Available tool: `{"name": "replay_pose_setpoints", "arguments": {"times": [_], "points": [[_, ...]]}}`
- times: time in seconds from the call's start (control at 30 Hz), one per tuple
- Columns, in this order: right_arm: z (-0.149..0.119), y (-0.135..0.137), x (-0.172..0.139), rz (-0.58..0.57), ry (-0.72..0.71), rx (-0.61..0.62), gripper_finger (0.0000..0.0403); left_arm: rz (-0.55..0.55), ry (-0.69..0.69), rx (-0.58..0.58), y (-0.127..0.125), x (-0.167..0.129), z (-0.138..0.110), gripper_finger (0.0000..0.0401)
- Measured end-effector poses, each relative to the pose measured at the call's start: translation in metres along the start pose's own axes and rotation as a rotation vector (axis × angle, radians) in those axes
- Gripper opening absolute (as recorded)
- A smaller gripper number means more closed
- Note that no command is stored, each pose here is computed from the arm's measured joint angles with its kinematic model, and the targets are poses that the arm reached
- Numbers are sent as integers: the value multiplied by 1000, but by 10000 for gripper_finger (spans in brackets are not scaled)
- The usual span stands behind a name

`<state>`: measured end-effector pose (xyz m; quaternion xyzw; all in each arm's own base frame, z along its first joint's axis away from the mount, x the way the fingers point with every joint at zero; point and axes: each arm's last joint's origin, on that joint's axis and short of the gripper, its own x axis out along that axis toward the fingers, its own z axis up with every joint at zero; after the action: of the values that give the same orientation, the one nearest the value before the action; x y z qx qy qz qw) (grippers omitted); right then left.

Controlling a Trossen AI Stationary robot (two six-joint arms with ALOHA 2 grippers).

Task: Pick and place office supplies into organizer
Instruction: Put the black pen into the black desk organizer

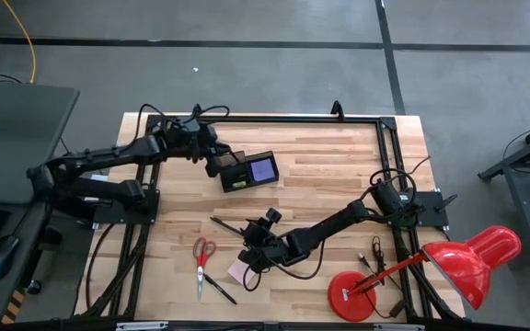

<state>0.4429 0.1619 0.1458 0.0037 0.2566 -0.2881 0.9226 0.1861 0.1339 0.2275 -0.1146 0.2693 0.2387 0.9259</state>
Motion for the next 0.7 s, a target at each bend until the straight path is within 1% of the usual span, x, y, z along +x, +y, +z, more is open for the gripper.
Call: {"name": "replay_pose_setpoints", "arguments": {"times": [0.1, 0.2, 0.5, 0.6, 0.7], "points": [[0, 0, 0, 1, 0, 1, 147, 32, 4, -30, 2, 6, -1, 22], [0, 0, 0, 2, 1, 3, 145, 52, -4, -26, 3, 8, 0, 45], [0, 0, 0, 2, 3, 2, 145, 52, -19, -21, 3, 7, 1, 174], [-2, -1, 0, 20, 30, -21, 145, 12, -40, -22, 1, 7, 3, 201], [-4, 1, -1, 73, 68, -53, 147, -98, -69, -26, -2, 4, 7, 217]]}}
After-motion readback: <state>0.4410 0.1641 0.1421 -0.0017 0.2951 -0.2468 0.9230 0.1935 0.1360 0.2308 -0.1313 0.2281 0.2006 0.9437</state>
